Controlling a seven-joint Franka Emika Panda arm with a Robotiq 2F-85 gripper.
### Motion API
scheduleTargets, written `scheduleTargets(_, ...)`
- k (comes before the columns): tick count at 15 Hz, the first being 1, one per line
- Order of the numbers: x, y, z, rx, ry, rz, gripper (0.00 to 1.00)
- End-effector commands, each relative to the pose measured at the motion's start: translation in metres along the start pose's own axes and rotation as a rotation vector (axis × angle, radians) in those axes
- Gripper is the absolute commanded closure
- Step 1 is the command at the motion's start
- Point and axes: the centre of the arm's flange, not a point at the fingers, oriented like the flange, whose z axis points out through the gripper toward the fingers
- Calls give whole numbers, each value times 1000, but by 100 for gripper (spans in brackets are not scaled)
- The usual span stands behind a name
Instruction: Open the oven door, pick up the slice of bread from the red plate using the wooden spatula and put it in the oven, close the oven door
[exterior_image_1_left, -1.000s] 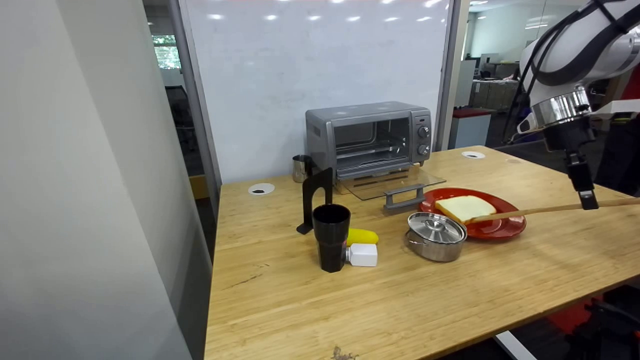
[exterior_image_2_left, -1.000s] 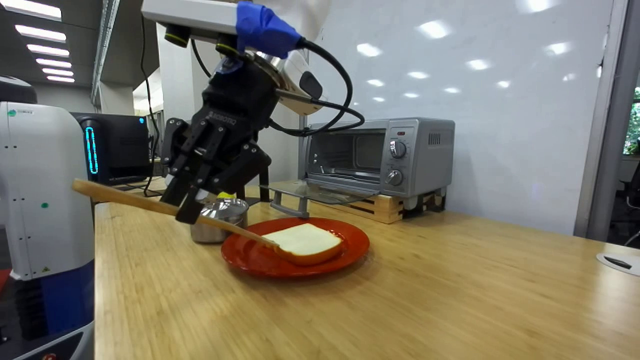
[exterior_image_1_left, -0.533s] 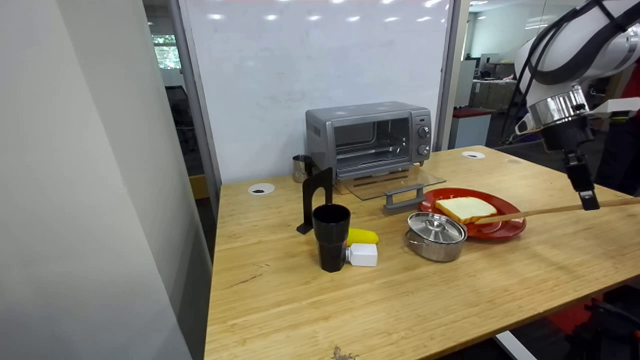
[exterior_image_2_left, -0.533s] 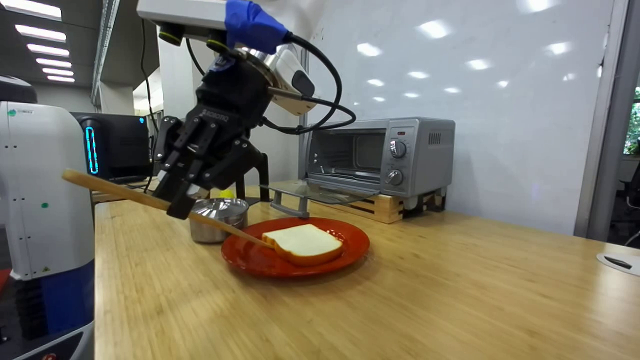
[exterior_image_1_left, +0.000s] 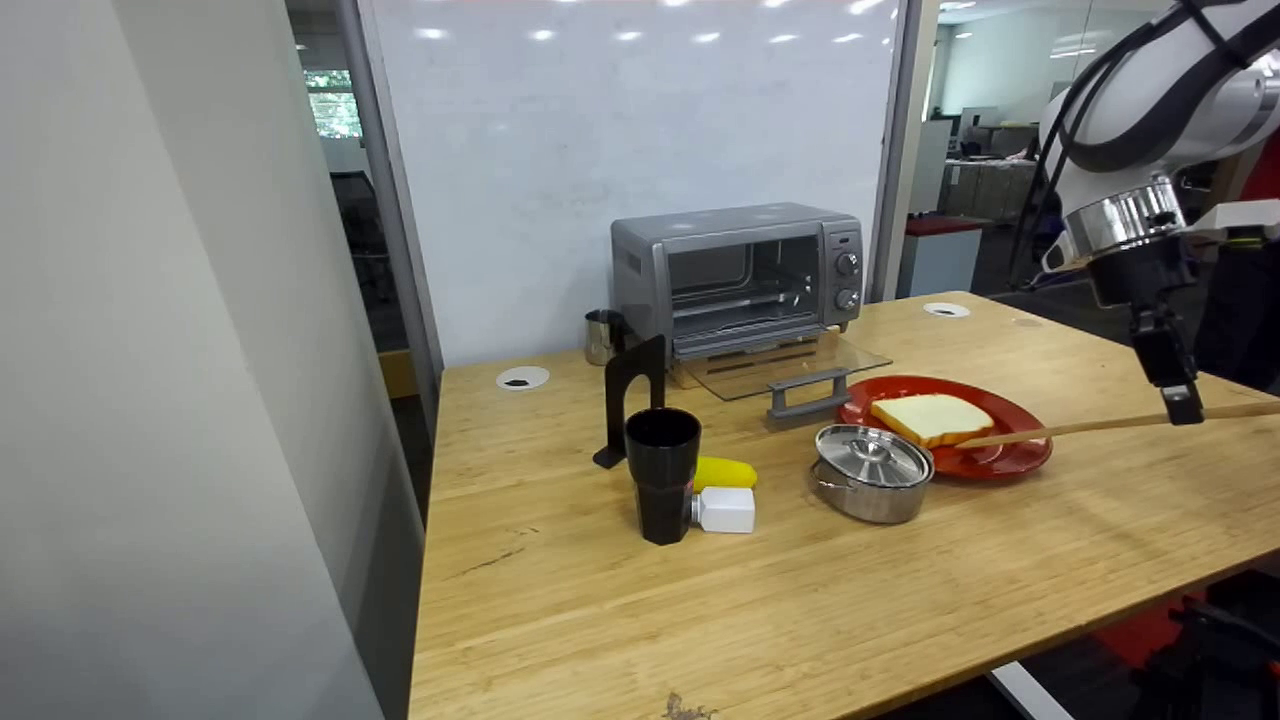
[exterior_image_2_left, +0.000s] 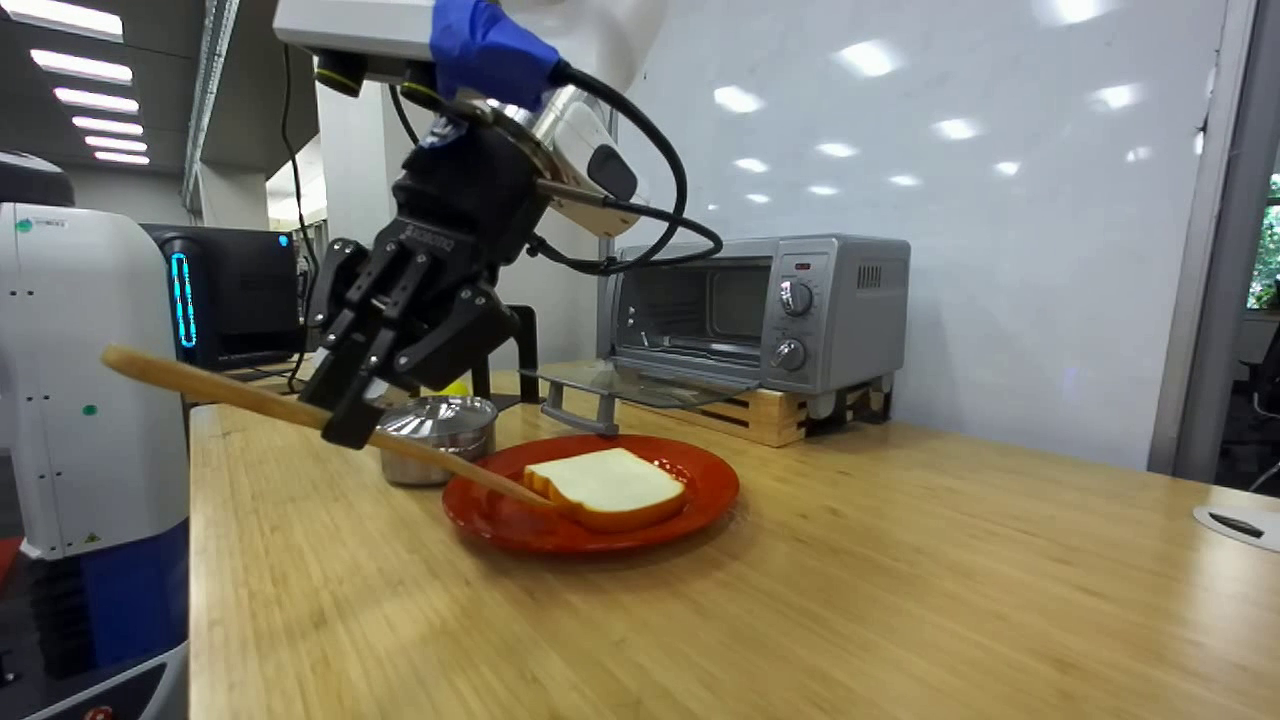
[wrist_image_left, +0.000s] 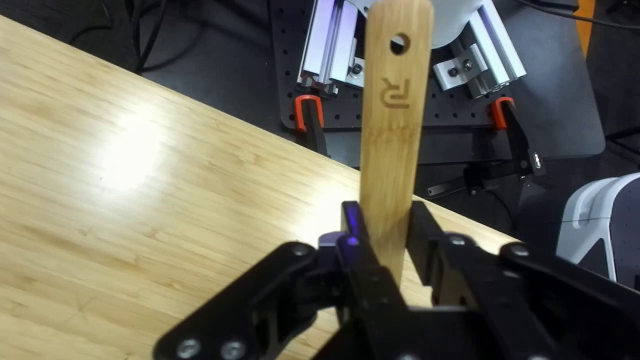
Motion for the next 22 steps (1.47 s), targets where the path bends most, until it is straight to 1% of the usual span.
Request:
scheduleTargets(1,8,10,6,57,1,53,94)
scheduleTargets(5,17,18,14,90,-3,85,94)
scheduleTargets(9,26,27,11,86,16,120,94)
scheduleTargets(12,31,33,4,66,36,140,94)
scheduleTargets(16,43,41,0,31,52,146,94)
scheduleTargets(18,50,44,1,-1,48,135,94)
scheduleTargets(22,64,50,12,-123,16,96,94)
